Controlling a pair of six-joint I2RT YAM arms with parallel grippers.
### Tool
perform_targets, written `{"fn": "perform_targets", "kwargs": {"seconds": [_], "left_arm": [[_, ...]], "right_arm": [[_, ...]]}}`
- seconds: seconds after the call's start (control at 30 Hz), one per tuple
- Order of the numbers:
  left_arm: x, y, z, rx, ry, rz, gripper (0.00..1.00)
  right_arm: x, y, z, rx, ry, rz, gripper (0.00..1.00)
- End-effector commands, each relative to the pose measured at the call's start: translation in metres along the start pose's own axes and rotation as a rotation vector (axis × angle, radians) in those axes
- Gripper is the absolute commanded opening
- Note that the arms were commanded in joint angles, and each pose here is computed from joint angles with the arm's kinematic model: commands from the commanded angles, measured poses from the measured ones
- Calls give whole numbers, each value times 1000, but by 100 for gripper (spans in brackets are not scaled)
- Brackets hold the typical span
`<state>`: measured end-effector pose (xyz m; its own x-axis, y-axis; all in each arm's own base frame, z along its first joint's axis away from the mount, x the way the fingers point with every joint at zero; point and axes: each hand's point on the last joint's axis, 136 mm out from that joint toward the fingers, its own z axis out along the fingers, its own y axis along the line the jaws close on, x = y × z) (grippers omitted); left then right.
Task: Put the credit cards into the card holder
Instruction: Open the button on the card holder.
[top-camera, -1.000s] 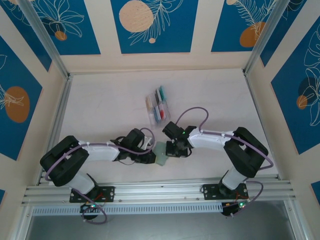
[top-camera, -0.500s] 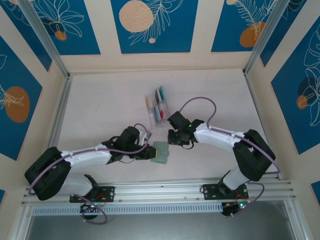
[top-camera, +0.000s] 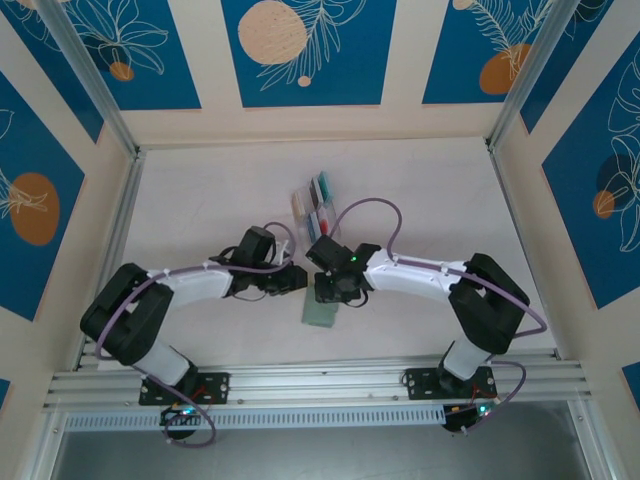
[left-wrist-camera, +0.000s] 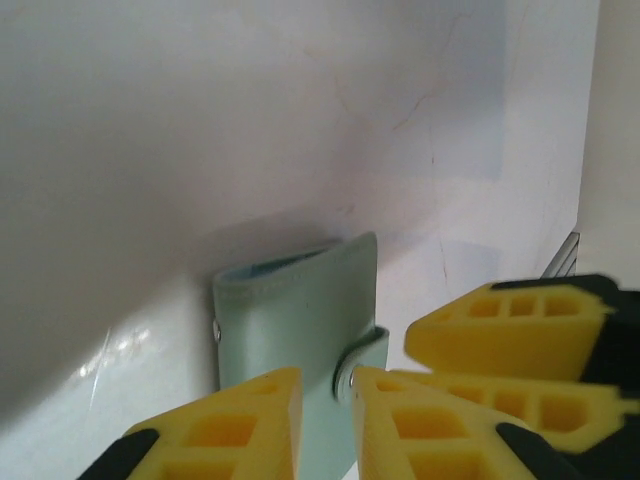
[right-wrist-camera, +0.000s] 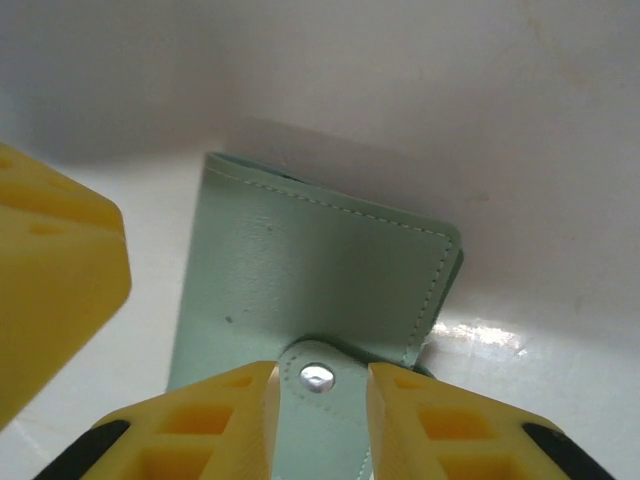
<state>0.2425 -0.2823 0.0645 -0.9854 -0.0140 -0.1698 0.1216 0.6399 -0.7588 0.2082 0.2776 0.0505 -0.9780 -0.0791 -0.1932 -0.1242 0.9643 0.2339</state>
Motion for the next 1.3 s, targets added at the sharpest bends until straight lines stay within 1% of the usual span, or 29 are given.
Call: {"fn": "perform_targets", "kwargs": {"seconds": [0.0, 0.13, 0.3, 0.4, 0.53, 0.67, 0.83, 0.9, 0.93, 1.07, 1.17, 1.27], "left_arm": [[-5, 5, 2, 3, 21, -15, 17], [-5, 18, 2, -31, 20, -37, 16], [0, 25, 1, -59, 29, -29, 16], [2, 27, 2, -63, 34, -33, 16], [5, 31, 2, -71, 39, -40, 16], [7, 34, 1, -84, 39, -44, 16], [6, 35, -2, -89, 30, -57, 16], [6, 34, -5, -90, 30, -60, 16], [5, 34, -5, -94, 29, -56, 16], [6, 32, -8, -106, 38, -41, 16], [9, 28, -8, -111, 56, -15, 16], [13, 20, -5, -111, 74, 10, 16]], "right_arm": [[5, 0, 3, 35, 36, 15, 31], [10, 2, 14, 32, 62, 15, 36], [14, 8, 24, 39, 79, 0, 44], [18, 11, 30, 58, 95, -12, 46], [20, 9, 32, 121, 87, -35, 47], [21, 3, 31, 214, 74, -68, 45], [25, 2, 34, 265, 66, -110, 30], [25, 2, 32, 270, 60, -116, 23], [25, 3, 30, 267, 54, -122, 21], [21, 9, 21, 248, 22, -161, 8], [18, 15, 16, 220, 8, -195, 0], [13, 19, 11, 188, -14, -226, 0]]}}
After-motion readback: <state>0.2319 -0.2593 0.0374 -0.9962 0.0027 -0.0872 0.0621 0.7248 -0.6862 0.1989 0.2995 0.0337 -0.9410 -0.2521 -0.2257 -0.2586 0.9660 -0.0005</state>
